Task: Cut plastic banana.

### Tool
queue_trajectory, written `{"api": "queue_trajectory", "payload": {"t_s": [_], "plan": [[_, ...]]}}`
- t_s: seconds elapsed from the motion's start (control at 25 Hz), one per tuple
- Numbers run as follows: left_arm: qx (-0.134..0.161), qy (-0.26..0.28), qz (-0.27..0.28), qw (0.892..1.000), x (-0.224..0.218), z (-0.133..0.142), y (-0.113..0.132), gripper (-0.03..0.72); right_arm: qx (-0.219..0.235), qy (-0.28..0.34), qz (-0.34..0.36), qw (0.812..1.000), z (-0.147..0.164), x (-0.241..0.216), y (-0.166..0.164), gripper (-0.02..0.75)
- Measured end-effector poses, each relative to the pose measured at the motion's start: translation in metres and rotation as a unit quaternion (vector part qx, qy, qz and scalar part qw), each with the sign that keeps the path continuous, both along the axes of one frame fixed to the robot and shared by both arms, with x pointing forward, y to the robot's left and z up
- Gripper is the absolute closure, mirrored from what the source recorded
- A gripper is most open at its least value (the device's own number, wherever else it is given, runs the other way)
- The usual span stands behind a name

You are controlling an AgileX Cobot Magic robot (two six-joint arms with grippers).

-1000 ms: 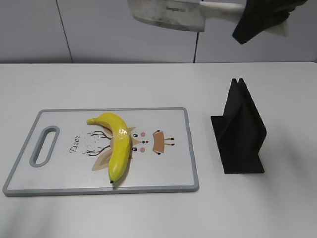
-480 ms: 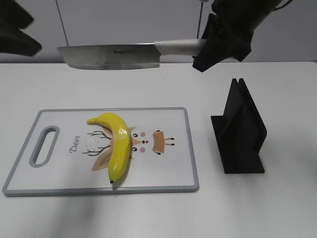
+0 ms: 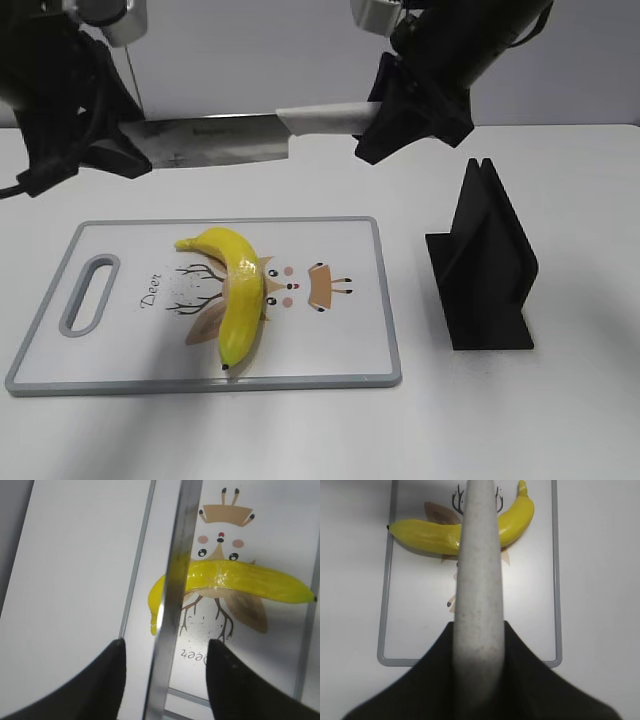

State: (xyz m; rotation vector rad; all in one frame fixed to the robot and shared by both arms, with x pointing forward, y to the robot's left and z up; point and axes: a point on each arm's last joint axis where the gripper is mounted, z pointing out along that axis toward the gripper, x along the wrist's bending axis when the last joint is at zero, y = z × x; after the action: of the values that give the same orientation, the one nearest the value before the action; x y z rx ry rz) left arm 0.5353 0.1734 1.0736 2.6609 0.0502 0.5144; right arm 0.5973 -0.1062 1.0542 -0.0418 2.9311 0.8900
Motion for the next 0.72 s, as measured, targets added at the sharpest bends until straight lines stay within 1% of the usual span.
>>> {"api": "queue_trajectory", "payload": {"t_s": [0.04,0.12,0.16,0.28,0.32,0.36,0.44,0.6,0.72], "plan": [[0.001,-0.003,0.002,1.000,0.002,-0.002,0.000,0.211,0.002,0.000,0.000,1.000,0.000,0.000,0.000,0.574],[0.002,-0.004,0.004,1.000,0.006,-0.005,-0.001,0.286,0.002,0.000,0.000,1.000,0.000,0.000,0.000,0.574],[0.002,-0.004,0.004,1.000,0.006,-0.006,-0.001,0.351,0.002,0.000,0.000,1.000,0.000,0.000,0.000,0.574],[0.003,-0.002,0.002,1.000,0.006,-0.006,-0.001,0.592,0.003,-0.005,0.000,1.000,0.000,0.001,0.000,0.574],[0.006,0.000,-0.001,1.000,0.005,-0.007,-0.001,0.635,0.001,-0.011,0.004,1.000,0.000,0.001,0.000,0.574],[0.007,0.002,-0.004,1.000,0.005,-0.007,-0.001,0.660,0.000,-0.015,0.006,1.000,0.000,0.002,0.000,0.574],[0.007,0.004,-0.006,1.000,0.004,-0.007,-0.002,0.681,-0.003,-0.017,0.009,1.000,0.000,0.002,0.000,0.573],[0.009,0.007,-0.007,1.000,0.005,-0.009,-0.002,0.693,-0.008,-0.016,0.005,1.000,0.000,0.002,0.000,0.572],[0.013,0.026,-0.006,1.000,0.011,-0.022,-0.005,0.699,-0.031,-0.019,-0.004,0.999,-0.008,0.001,-0.001,0.572]]}}
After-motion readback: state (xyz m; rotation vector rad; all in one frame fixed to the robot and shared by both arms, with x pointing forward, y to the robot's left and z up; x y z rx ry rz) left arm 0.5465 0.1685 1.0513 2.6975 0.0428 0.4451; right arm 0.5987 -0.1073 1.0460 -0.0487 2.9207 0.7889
